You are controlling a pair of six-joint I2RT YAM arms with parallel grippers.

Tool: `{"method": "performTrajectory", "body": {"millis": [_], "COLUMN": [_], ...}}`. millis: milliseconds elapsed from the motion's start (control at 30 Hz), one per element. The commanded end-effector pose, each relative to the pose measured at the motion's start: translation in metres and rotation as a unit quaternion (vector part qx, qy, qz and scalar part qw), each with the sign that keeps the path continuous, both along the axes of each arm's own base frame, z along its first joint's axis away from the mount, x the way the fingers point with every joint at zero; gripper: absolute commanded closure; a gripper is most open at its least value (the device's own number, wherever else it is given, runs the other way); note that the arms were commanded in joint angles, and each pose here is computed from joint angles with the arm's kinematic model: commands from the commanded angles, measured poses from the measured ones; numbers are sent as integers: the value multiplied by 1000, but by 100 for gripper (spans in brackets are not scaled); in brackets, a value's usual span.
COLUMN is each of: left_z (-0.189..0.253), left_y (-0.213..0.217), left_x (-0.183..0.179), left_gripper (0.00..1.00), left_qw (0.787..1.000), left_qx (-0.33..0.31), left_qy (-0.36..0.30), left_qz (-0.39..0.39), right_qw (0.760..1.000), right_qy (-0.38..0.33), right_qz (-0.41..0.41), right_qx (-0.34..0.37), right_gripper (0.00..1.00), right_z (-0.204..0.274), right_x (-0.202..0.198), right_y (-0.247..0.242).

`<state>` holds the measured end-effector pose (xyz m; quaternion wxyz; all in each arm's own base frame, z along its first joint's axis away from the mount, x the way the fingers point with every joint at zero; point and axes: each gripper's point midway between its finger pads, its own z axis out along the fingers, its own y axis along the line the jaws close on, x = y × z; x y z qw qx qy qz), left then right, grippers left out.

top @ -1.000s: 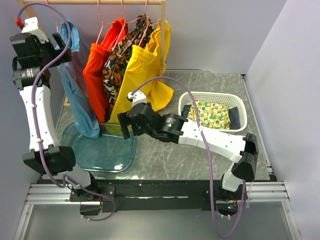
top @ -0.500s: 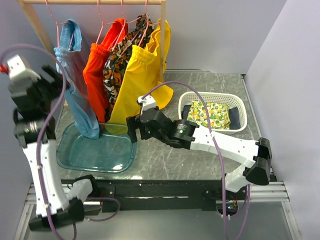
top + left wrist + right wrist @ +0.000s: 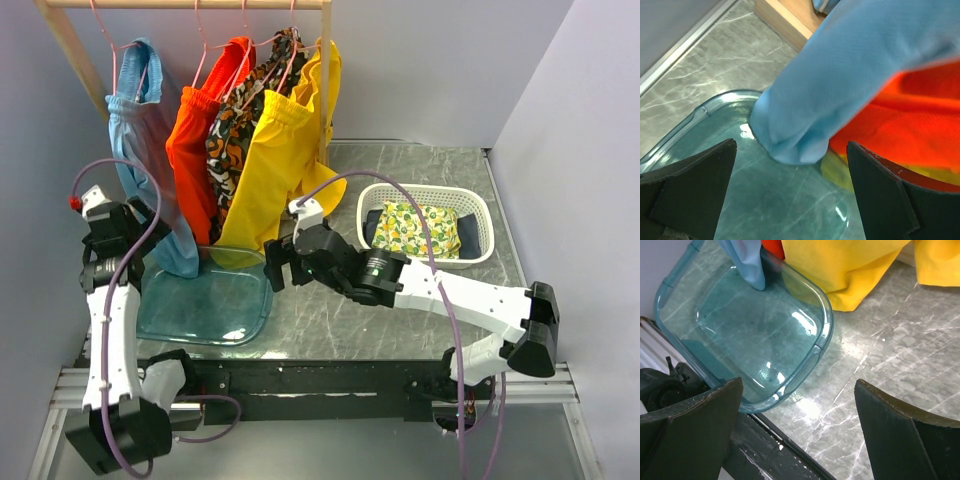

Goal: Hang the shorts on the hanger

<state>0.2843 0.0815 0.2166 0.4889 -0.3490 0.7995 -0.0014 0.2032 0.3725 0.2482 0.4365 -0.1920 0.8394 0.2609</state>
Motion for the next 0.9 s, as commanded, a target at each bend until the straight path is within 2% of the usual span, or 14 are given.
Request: {"method": "performTrajectory", "body": {"millis": [0, 267, 333, 367, 400, 467, 500, 567, 600, 700, 867], "left_z": [6, -7, -13, -14, -12, -16, -13, -6, 5, 41, 95], "left_y": [8, 13, 14, 13, 14, 16, 17, 21, 23, 32, 46], "left_x": [27, 46, 50, 52, 56, 61, 67, 71, 74, 84, 100], "left_gripper": [3, 2, 6, 10, 27, 42, 58, 74, 85, 95, 95], "left_qw": [999, 997, 996, 996, 995, 995, 994, 993, 992, 986, 974], "left_qx": [-10, -26, -33, -34, -37, -40, -41, -36, -28, 9, 62], "left_qy": [-42, -70, -73, -76, -84, -83, -90, -101, -114, -156, -212], "left_qz": [19, 36, 39, 38, 41, 44, 44, 49, 48, 50, 52], "right_qw": [998, 998, 998, 998, 998, 998, 998, 998, 998, 998, 998], "right_qy": [-26, -28, -26, -27, -26, -24, -25, -27, -29, -32, -39], "right_qz": [-15, -16, -17, -17, -17, -17, -17, -16, -18, -21, -23], "right_qx": [47, 48, 47, 47, 47, 46, 47, 46, 47, 44, 41], "right_gripper": [0, 0, 0, 0, 0, 0, 0, 0, 0, 0, 0], "right_z": [31, 30, 28, 28, 27, 27, 27, 28, 30, 31, 38], "right_x": [5, 5, 6, 6, 6, 6, 6, 5, 6, 8, 12], "right_y": [-6, -8, -7, -6, -6, -6, -6, -7, -8, -10, -8]}}
